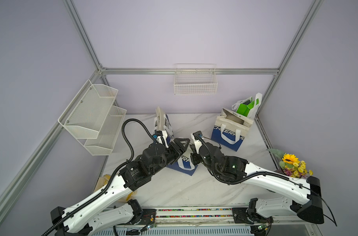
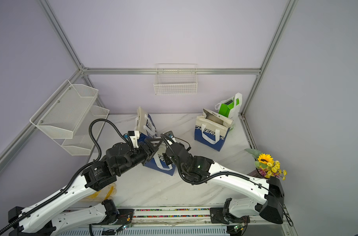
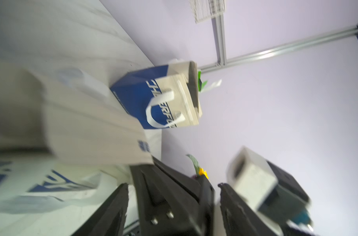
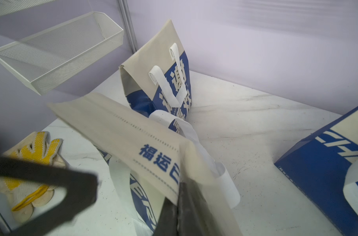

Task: Open the takeout bag
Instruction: Open the takeout bag at the center of the board.

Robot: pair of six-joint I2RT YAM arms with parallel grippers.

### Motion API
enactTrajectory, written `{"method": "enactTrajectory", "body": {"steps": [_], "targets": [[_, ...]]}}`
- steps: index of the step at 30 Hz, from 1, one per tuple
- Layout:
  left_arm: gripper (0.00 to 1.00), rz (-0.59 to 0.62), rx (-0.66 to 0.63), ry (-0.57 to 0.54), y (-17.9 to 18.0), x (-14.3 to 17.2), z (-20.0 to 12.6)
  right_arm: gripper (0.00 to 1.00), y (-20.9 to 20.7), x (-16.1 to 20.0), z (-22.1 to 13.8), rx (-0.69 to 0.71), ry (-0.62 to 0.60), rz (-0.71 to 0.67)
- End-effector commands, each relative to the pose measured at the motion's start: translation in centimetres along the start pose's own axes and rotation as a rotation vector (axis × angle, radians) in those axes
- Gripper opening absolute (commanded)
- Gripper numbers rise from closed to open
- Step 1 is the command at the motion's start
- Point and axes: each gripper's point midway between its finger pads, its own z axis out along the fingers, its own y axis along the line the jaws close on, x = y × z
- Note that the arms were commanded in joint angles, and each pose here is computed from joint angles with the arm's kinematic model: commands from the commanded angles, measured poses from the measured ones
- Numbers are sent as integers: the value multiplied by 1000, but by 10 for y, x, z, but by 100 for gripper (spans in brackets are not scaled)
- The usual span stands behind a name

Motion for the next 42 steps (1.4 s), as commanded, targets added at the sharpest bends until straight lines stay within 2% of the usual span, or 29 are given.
{"method": "enactTrajectory", "body": {"steps": [1,6,13,19,22,26,28,31,34,42], "targets": [[74,-2,-109,-93,30,-13,7,0,3,-30,-19,-31,-72,-9],[73,16,-102,-99,24,-14,12,0,8,-27,-23,-79,-70,-37],[60,40,-69,-14,3,2,37,0,16,-21,-15,-103,-63,-65],[50,41,-51,-28,-3,-1,39,0,20,-18,-13,-121,-73,-72],[50,37,-39,-28,-8,-2,38,0,16,-15,-13,-109,-72,-76],[56,25,-9,-30,-18,-4,30,0,12,-15,-17,-101,-77,-76],[56,15,-7,-35,-17,-5,28,0,11,-17,-20,-102,-84,-71],[49,3,10,-32,-19,-5,27,0,12,-17,-21,-114,-89,-67],[34,3,11,-35,-18,-5,30,0,16,-16,-22,-135,-95,-63],[30,17,59,15,-24,8,47,0,20,-11,-20,-155,-81,-68]]}}
